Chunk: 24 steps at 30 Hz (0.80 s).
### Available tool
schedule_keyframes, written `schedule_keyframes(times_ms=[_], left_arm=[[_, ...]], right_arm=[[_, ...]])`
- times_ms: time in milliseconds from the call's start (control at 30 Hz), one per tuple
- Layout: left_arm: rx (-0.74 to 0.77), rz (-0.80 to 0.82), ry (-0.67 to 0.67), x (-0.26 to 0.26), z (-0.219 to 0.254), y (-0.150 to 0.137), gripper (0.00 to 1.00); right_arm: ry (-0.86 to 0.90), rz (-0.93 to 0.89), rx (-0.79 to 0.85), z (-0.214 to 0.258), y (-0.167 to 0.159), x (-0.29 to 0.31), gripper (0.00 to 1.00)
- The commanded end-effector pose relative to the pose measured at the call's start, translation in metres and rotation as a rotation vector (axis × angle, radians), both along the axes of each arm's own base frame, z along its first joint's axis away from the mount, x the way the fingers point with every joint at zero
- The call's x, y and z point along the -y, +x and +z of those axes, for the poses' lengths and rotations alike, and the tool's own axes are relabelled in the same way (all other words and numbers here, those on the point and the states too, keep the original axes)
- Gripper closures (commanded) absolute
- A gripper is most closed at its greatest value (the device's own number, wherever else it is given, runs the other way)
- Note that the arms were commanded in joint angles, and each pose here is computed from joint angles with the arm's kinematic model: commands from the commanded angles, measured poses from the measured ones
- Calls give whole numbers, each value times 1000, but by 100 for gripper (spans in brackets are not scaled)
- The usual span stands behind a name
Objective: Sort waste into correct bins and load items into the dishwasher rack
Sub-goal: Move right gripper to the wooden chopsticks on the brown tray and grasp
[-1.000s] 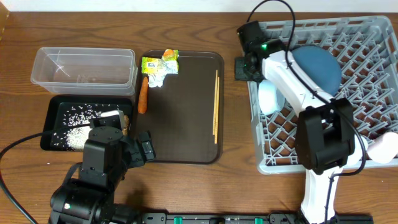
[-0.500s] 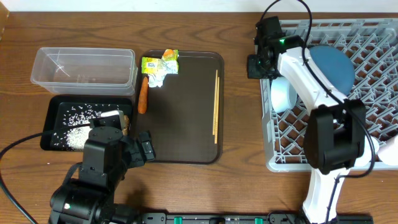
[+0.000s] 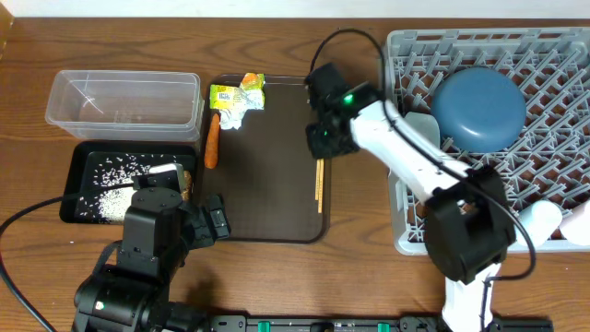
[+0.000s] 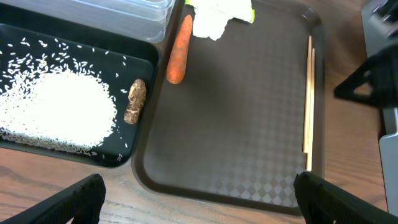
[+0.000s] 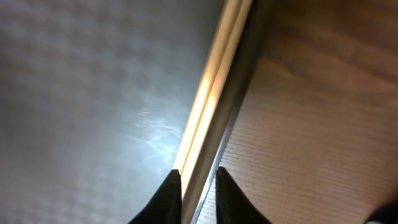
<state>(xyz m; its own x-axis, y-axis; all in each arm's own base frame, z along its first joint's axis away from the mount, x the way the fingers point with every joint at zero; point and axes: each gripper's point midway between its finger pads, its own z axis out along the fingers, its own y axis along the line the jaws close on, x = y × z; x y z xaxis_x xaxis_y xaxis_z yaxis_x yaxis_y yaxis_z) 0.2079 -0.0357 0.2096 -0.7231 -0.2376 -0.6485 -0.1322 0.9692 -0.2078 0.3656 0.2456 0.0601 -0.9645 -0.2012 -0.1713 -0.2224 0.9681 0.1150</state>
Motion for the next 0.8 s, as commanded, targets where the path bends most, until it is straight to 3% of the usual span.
schedule_keyframes(times_ms=[0, 300, 500, 700, 767], left_arm=[[16, 9, -1, -2, 7, 1, 2], [16, 9, -1, -2, 7, 1, 2], [17, 9, -1, -2, 7, 1, 2], [16, 9, -1, -2, 7, 1, 2], [16, 9, -1, -2, 7, 1, 2]], right_arm=[[-64, -95, 7, -13, 4, 16, 83], [-83, -98, -17, -28, -2, 22, 76], [-72, -95, -14, -50, -8, 23, 89], [-68, -97, -4, -55, -7, 24, 90], [-52, -80, -8, -56, -8, 21, 84]])
